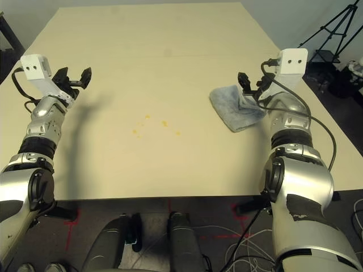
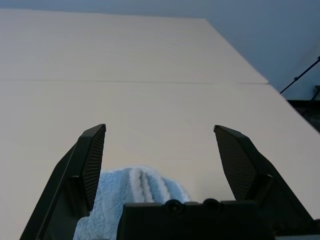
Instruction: Wipe the water off the table with a rag.
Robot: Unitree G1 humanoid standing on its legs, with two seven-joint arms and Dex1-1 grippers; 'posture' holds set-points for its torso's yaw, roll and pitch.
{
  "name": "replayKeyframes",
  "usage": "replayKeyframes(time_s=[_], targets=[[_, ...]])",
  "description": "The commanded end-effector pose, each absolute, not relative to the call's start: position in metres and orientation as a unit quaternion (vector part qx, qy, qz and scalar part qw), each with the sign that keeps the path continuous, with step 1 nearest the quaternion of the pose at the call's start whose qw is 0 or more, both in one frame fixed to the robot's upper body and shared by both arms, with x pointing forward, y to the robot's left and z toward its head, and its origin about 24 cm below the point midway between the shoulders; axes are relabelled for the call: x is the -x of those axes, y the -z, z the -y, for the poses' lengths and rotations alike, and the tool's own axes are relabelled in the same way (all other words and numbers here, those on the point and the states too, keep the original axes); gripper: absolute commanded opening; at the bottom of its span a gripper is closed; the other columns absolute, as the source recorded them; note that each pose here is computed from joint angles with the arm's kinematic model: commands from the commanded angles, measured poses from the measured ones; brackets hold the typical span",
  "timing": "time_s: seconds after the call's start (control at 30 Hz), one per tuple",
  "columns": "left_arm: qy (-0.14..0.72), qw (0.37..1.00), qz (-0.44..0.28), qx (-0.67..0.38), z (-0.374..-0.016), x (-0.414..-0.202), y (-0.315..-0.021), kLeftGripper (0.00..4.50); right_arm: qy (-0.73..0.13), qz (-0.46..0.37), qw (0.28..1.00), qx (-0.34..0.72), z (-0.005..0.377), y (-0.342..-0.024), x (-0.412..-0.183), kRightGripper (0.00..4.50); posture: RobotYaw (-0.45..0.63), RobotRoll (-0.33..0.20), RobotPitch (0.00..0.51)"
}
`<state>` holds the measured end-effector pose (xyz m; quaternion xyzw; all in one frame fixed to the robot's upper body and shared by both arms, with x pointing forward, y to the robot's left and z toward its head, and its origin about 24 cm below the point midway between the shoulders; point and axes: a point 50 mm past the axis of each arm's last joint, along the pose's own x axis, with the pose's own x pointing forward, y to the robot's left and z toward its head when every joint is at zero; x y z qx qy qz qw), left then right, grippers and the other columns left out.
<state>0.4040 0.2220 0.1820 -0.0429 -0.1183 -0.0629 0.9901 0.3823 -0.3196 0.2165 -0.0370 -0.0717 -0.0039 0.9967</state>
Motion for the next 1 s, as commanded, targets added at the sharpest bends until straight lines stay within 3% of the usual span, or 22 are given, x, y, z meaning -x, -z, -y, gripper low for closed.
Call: replayKeyframes(time_s=[0.03, 0.27, 0.43, 0.57, 0.63, 0.8, 1.0], targets=[[0.064, 0.992, 0.104, 0.039, -0.221, -0.404, -0.175, 4.50, 0.018, 0.066, 0.997, 0.027, 0.326, -0.209, -0.379, 4.47, -0.09, 0.000, 0.194], [0.080, 0.990, 0.108, 0.030, -0.221, -0.407, -0.185, 4.50, 0.028, 0.072, 0.997, -0.005, 0.331, -0.220, -0.378, 4.47, -0.11, 0.000, 0.179], [0.179, 0.976, 0.115, 0.055, -0.218, -0.407, -0.208, 4.50, 0.036, 0.026, 0.997, -0.065, 0.340, -0.230, -0.375, 4.47, -0.13, 0.000, 0.178], [0.382, 0.921, 0.064, -0.038, -0.212, -0.394, -0.234, 4.50, 0.016, -0.078, 0.990, -0.115, 0.353, -0.236, -0.360, 4.47, -0.15, 0.000, 0.178], [0.441, 0.894, 0.024, -0.073, -0.215, -0.386, -0.239, 4.50, 0.006, -0.114, 0.984, -0.139, 0.354, -0.239, -0.352, 4.47, -0.15, 0.000, 0.182], [0.519, 0.841, -0.073, -0.137, -0.225, -0.368, -0.247, 4.50, 0.008, -0.180, 0.961, -0.209, 0.353, -0.233, -0.334, 4.47, -0.14, 0.000, 0.189], [0.570, 0.791, -0.140, -0.172, -0.227, -0.352, -0.244, 4.50, -0.034, -0.234, 0.938, -0.254, 0.317, -0.208, -0.329, 4.47, -0.15, 0.000, 0.200]])
